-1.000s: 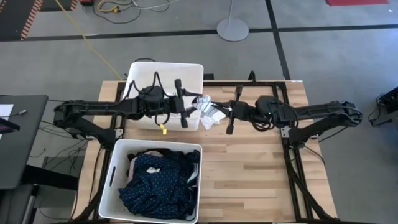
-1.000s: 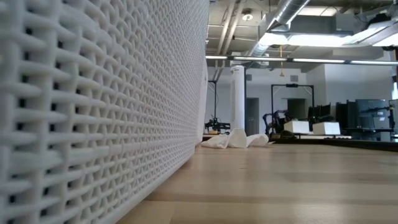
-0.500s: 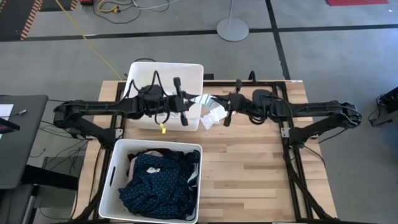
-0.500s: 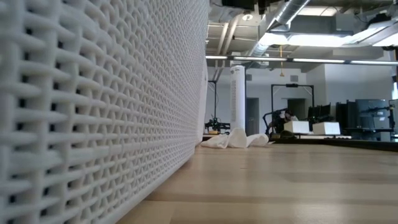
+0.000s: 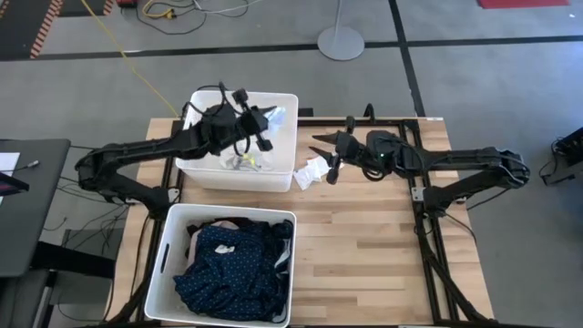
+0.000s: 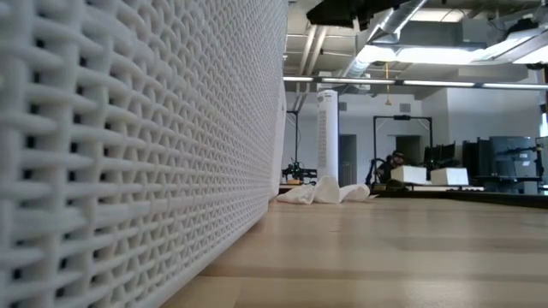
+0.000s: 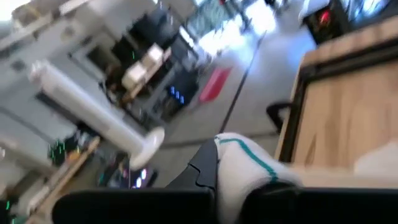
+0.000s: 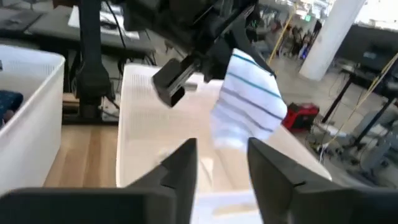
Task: Sort clothes
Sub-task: Put the white stripe sock into the top white laundry organizer
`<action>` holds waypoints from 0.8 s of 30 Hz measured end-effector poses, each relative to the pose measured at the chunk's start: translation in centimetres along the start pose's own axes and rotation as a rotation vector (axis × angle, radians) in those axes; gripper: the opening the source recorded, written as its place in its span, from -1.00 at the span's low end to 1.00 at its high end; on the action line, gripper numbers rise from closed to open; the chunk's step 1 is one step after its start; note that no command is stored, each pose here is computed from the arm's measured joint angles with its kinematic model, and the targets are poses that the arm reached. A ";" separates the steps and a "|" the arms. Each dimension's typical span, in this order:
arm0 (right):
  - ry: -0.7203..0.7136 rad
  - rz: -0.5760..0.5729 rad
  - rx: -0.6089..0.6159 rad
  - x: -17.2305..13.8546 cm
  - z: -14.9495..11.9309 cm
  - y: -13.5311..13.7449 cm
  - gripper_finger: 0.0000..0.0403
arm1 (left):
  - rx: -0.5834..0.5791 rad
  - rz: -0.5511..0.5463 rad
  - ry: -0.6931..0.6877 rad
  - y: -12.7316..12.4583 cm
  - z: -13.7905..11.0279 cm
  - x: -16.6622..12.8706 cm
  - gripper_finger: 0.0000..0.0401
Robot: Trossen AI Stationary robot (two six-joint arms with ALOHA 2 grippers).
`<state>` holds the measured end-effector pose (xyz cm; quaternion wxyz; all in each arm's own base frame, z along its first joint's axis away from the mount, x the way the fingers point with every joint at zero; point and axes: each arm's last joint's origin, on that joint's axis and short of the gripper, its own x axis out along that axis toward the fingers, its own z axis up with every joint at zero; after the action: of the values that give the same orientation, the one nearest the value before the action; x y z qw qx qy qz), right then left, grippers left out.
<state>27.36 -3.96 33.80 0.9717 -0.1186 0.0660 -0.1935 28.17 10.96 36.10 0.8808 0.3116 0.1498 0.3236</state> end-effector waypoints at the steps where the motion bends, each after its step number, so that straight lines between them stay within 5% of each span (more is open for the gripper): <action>1: 0.014 0.002 0.002 0.0 -0.1 0.0 -0.21 | -0.003 0.000 0.030 0.2 -0.5 0.2 -0.99; 10: 0.191 -0.023 0.041 -0.4 -1.7 0.1 0.10 | 0.039 0.039 0.343 1.8 -4.6 0.8 -0.98; 19: 0.322 -0.008 0.066 -0.8 -3.0 0.4 0.04 | -0.002 -0.213 0.577 2.7 -5.9 -0.6 -0.93; 24: 0.372 -0.005 0.074 -0.9 -3.5 0.4 0.04 | -0.077 -0.282 0.618 3.9 -4.9 -1.4 -0.66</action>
<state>26.07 -3.92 30.43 0.9459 -0.0449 0.2369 -0.2170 22.94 14.57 34.95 0.8410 0.1414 0.4388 0.2833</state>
